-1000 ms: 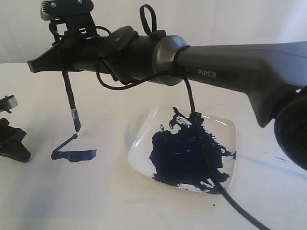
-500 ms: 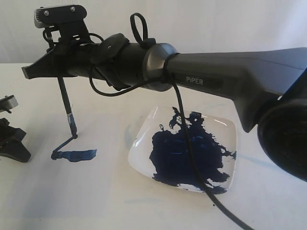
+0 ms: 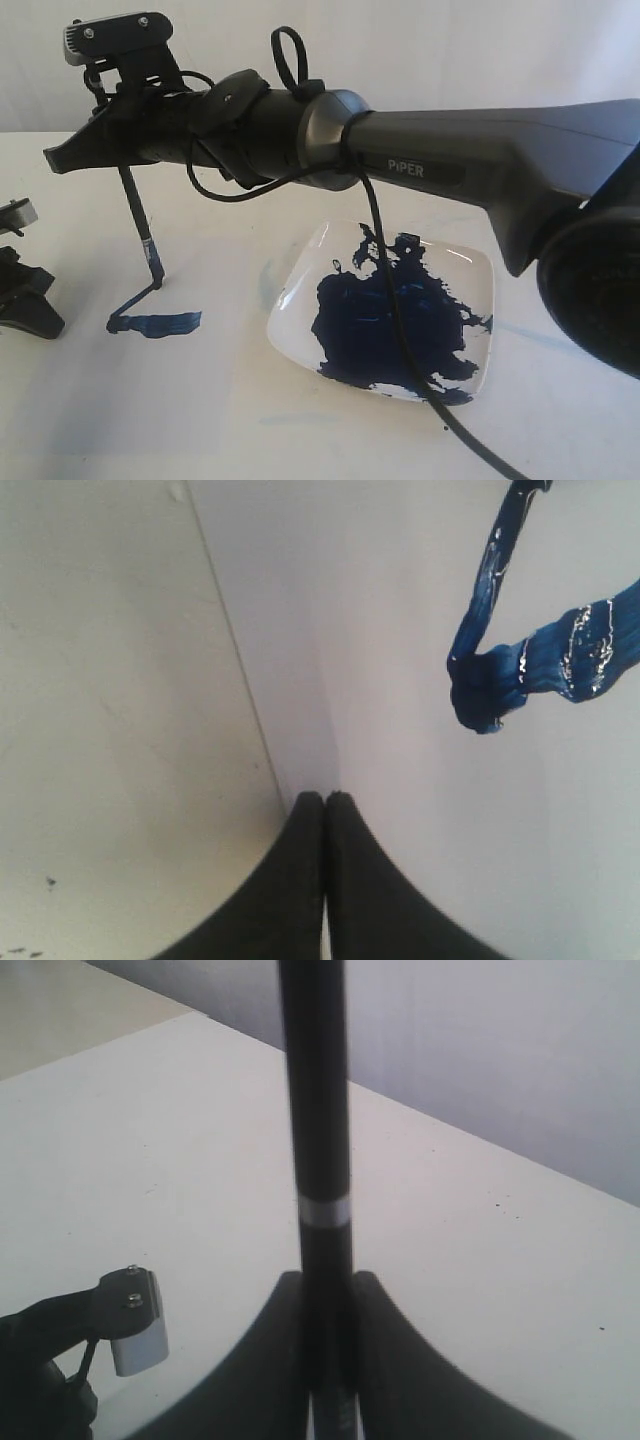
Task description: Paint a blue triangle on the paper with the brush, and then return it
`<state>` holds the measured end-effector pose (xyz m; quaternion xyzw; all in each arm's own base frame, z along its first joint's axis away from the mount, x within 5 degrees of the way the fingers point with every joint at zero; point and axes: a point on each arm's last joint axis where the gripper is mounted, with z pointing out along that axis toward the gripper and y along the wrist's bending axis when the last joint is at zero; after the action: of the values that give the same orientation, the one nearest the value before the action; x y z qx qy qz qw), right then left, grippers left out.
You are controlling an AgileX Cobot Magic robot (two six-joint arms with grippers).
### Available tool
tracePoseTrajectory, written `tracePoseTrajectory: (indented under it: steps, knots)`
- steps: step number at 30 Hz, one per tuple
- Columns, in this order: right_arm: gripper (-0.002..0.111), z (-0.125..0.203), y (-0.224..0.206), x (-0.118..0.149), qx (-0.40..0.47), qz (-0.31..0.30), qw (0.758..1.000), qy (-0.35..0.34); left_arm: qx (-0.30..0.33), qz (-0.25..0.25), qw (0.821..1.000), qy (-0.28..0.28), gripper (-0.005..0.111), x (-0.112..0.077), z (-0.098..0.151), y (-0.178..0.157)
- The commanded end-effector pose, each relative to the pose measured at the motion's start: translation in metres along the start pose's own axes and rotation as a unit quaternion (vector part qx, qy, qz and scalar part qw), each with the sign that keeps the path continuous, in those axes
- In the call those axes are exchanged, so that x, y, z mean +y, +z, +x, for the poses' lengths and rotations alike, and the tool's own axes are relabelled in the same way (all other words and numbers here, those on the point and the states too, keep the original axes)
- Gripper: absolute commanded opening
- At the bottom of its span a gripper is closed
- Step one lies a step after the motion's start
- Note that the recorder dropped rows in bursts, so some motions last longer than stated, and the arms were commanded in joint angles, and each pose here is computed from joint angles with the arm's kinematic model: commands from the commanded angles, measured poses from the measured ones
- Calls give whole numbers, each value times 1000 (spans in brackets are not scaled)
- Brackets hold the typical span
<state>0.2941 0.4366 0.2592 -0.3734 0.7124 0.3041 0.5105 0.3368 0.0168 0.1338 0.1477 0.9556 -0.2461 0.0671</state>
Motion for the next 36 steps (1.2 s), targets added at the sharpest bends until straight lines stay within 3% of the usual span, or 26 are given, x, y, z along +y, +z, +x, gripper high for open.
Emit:
tracePoseTrajectory:
  steps: [1, 36]
  knots:
    - [0, -2, 0, 1, -1, -3, 1000, -7, -1, 7, 1000, 0, 0, -3, 0, -4]
    - [0, -1, 0, -1, -3, 5, 1000, -4, 6, 9, 1000, 2, 0, -3, 1, -4]
